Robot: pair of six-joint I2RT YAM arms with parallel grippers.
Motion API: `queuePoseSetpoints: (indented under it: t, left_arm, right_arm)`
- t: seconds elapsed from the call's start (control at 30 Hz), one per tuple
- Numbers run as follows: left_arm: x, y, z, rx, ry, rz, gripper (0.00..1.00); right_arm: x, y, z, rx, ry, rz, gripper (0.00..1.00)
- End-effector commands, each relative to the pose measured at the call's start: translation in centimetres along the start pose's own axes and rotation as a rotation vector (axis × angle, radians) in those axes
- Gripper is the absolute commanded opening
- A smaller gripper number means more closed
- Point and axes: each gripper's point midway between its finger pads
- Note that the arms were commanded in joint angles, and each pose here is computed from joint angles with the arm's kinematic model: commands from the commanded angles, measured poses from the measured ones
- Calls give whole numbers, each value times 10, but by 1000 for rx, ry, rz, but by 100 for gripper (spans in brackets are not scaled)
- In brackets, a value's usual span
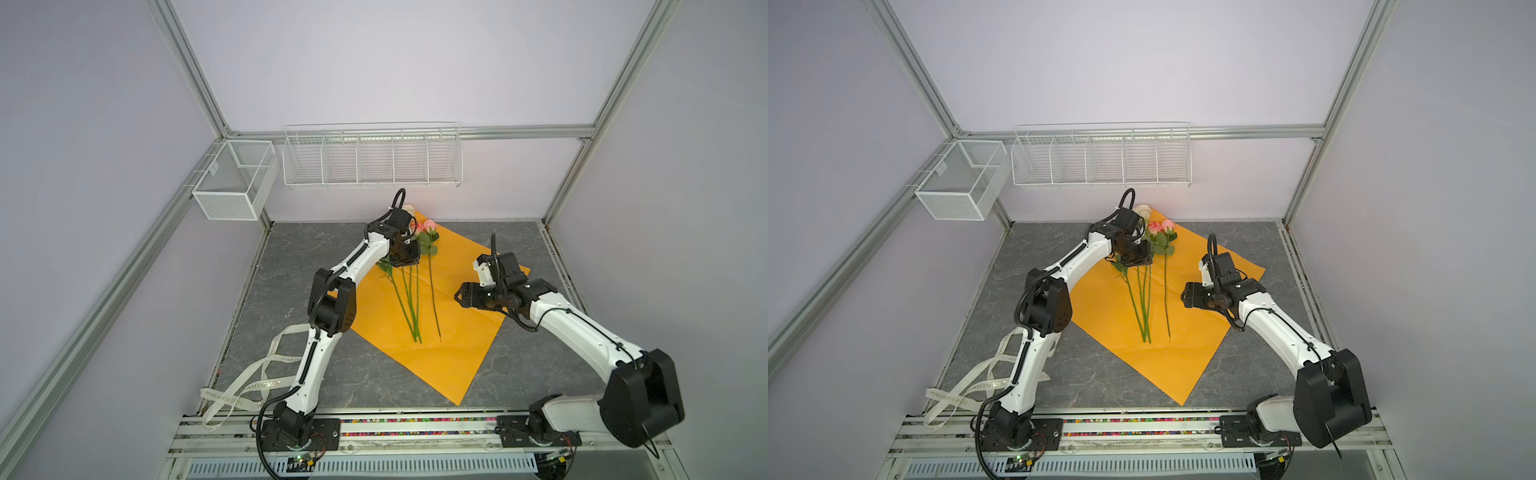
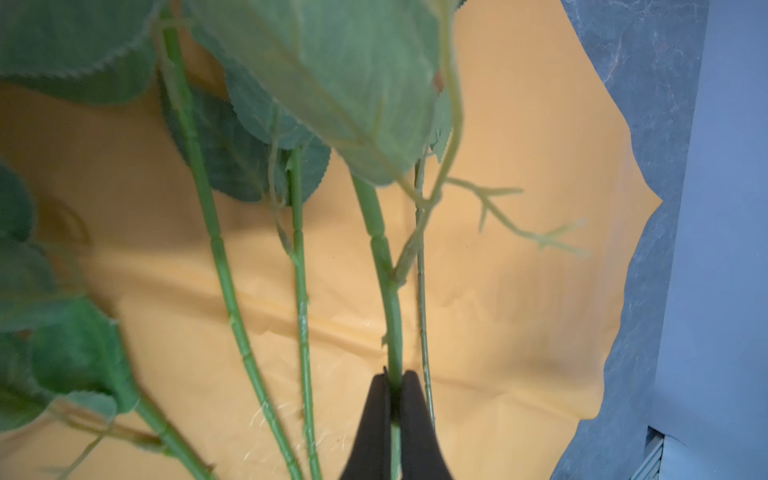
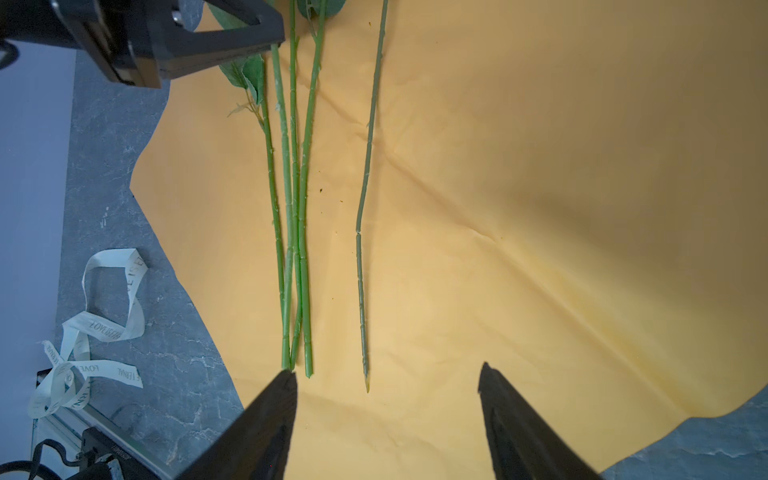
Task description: Tie the bouquet of fake flowers
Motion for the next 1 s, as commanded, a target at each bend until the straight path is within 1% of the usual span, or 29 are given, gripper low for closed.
queuePoseSetpoints:
  t: [0.0,0.13,0.17,0.2,0.27,0.4,0.5,0.57,0.6,0.73,0.77,0.83,0.97]
  left_arm:
    - [-3,17,-6,-18,-54,28,0]
    - [-2,30,-1,3,-49,20,0]
    - [-4,31,0,8,-43,21,4]
    - [-6,30,0,9,-36,31,10]
    - [-8,25,1,11,-31,25,15]
    - [-18,3,-2,2,-2,23,26]
    - [-28,-17,-1,-7,23,26,30]
    - [-34,-33,2,-19,30,26,32]
    - [-37,-41,2,-35,36,27,32]
    - [-47,-79,7,-140,47,48,40]
    - [-47,-87,12,-162,43,55,40]
    - [-43,-99,24,-191,31,46,40]
    - [-30,-109,69,-206,-24,50,40]
  right_arm:
    - [-7,-4,5,4,-15,11,73]
    - [-7,-1,10,19,-12,-5,73]
    - [-7,-1,11,19,-13,-7,73]
    - [-9,0,12,21,-12,-3,73]
    - [-11,1,13,27,-16,5,73]
    - [-13,-1,15,30,-17,15,74]
    - [-13,-5,15,23,-16,16,74]
    - [-14,-8,17,18,-15,19,74]
    - [-14,-10,17,15,-16,16,74]
    - [-11,-21,26,12,-8,-23,75]
    - [-9,-25,28,17,-1,-40,76]
    - [-16,-22,48,76,27,-49,75]
    - [-23,-23,86,178,124,-86,74]
Point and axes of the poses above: each gripper's point midway between its finger pads, its own y axis out along the fingers, its own x axis along the line the jaws close on, z = x × y, and after that the axes turned 14 degrees about y, right-handed
